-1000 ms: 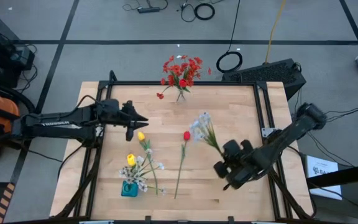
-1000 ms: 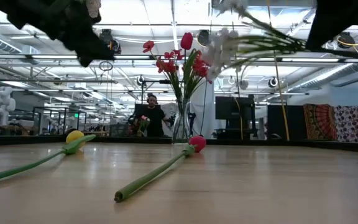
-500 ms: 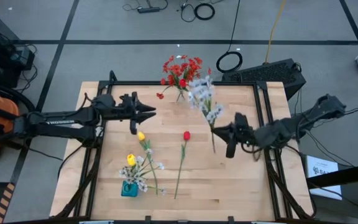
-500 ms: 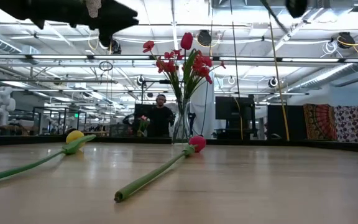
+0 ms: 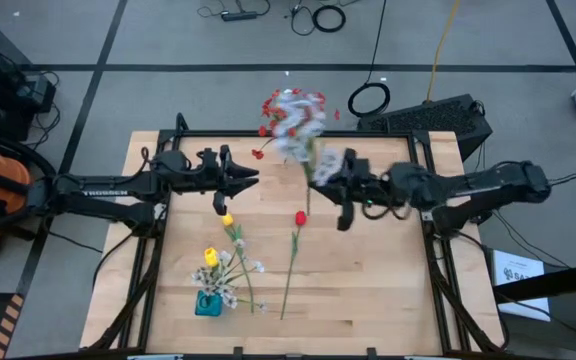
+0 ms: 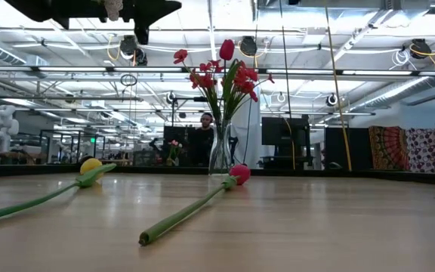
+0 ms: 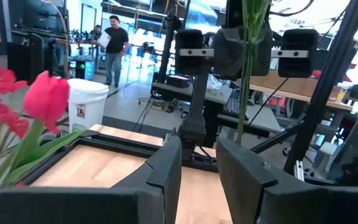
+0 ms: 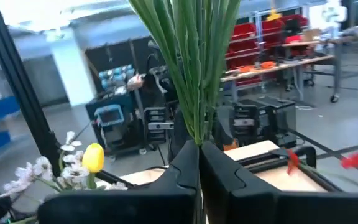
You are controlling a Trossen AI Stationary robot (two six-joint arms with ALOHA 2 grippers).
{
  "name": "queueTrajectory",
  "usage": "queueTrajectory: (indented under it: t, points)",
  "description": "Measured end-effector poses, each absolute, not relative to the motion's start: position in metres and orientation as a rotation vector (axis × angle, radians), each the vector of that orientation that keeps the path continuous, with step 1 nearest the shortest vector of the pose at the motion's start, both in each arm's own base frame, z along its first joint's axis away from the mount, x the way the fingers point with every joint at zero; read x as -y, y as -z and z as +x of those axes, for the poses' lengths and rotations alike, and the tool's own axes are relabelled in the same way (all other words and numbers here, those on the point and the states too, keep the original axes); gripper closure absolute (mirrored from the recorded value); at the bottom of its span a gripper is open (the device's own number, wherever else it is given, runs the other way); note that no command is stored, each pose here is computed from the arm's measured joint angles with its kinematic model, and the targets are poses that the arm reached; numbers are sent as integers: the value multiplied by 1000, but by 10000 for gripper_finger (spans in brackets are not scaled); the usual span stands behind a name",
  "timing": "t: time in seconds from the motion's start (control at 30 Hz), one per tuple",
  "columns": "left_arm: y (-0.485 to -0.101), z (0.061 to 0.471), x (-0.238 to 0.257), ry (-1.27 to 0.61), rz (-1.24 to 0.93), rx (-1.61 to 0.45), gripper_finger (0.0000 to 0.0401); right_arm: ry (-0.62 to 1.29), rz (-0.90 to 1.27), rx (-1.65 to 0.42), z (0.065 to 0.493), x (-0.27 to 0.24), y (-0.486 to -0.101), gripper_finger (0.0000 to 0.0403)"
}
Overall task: Sort flowers into vase by color
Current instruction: Put the white flowers into the blue vase
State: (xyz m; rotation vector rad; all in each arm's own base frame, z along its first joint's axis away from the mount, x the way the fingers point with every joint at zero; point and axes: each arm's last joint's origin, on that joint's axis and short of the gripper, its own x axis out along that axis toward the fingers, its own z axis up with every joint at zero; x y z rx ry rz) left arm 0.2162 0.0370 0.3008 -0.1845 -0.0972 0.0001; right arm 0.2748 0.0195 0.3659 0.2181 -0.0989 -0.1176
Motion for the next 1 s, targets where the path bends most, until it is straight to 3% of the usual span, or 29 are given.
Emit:
queueTrajectory:
  t: [0.37, 1.0]
  points:
    - [-304, 228, -37, 53, -185, 78, 294, 77, 98, -83, 358, 1, -377, 403]
    - [-310, 228, -31, 106, -170, 134, 294, 102, 125, -53, 381, 12, -364, 403]
